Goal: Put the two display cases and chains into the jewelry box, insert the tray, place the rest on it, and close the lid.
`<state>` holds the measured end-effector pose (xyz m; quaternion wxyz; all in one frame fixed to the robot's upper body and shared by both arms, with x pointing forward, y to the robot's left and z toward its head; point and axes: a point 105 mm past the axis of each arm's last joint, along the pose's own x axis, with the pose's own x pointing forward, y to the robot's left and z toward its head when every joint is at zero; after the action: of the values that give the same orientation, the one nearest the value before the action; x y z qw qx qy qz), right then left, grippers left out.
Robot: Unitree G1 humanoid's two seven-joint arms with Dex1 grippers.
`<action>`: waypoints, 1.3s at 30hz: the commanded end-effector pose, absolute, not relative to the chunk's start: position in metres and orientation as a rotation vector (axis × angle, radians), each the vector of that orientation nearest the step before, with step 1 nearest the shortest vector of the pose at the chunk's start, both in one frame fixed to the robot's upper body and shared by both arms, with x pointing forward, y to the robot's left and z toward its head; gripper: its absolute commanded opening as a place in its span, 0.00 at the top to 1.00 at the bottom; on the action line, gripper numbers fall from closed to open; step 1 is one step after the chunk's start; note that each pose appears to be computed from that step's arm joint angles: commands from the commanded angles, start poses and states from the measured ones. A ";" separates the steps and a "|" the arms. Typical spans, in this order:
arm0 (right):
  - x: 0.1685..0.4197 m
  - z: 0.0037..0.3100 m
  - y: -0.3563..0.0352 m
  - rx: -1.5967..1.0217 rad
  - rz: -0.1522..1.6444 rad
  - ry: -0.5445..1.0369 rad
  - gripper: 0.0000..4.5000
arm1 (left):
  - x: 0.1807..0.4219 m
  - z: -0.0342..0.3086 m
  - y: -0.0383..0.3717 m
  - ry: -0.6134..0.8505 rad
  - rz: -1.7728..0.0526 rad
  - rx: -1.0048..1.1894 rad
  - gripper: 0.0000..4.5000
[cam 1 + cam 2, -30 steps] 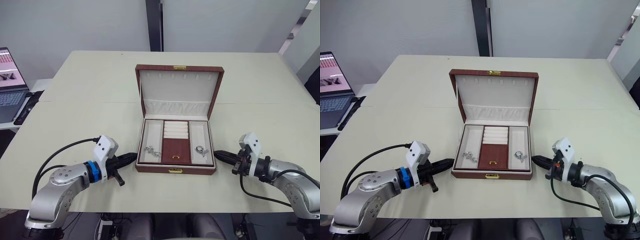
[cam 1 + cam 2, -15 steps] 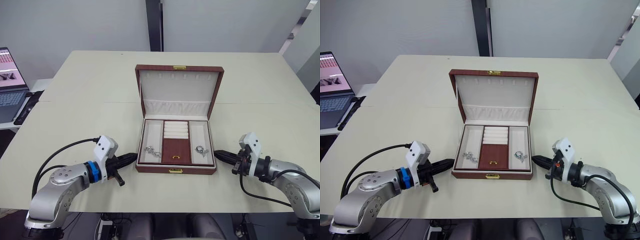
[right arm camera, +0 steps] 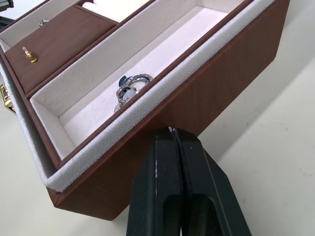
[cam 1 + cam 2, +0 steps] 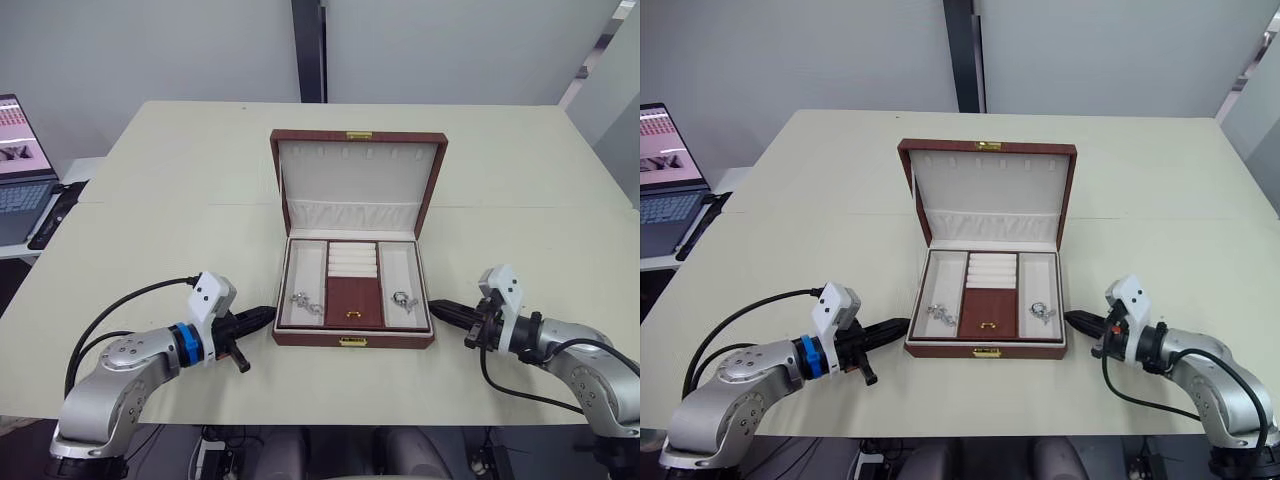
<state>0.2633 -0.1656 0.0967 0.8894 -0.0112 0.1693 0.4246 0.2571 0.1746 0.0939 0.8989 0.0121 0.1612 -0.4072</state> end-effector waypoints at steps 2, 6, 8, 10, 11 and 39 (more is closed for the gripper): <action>0.271 0.122 -0.177 -0.041 0.873 0.252 0.99 | 0.255 0.115 0.180 0.193 -0.811 0.045 1.00; 0.282 0.136 -0.189 -0.029 0.855 0.210 0.99 | 0.246 0.120 0.197 0.109 -0.724 0.101 1.00; 0.289 0.142 -0.194 -0.029 0.844 0.195 0.99 | 0.239 0.123 0.201 0.062 -0.707 0.122 1.00; 0.300 0.151 -0.201 -0.040 0.840 0.171 0.99 | 0.231 0.127 0.207 0.020 -0.675 0.132 1.00; 0.306 0.155 -0.204 -0.044 0.836 0.157 0.99 | 0.226 0.129 0.209 -0.004 -0.664 0.142 1.00; 0.432 0.253 -0.166 -0.161 0.942 -0.074 0.99 | 0.132 0.149 0.187 -0.171 -0.579 0.073 1.00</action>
<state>0.4330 -0.1678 0.2343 0.8929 -0.0695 -0.0064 0.4448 0.1338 0.1930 0.1402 0.9571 0.0299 -0.0687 -0.2797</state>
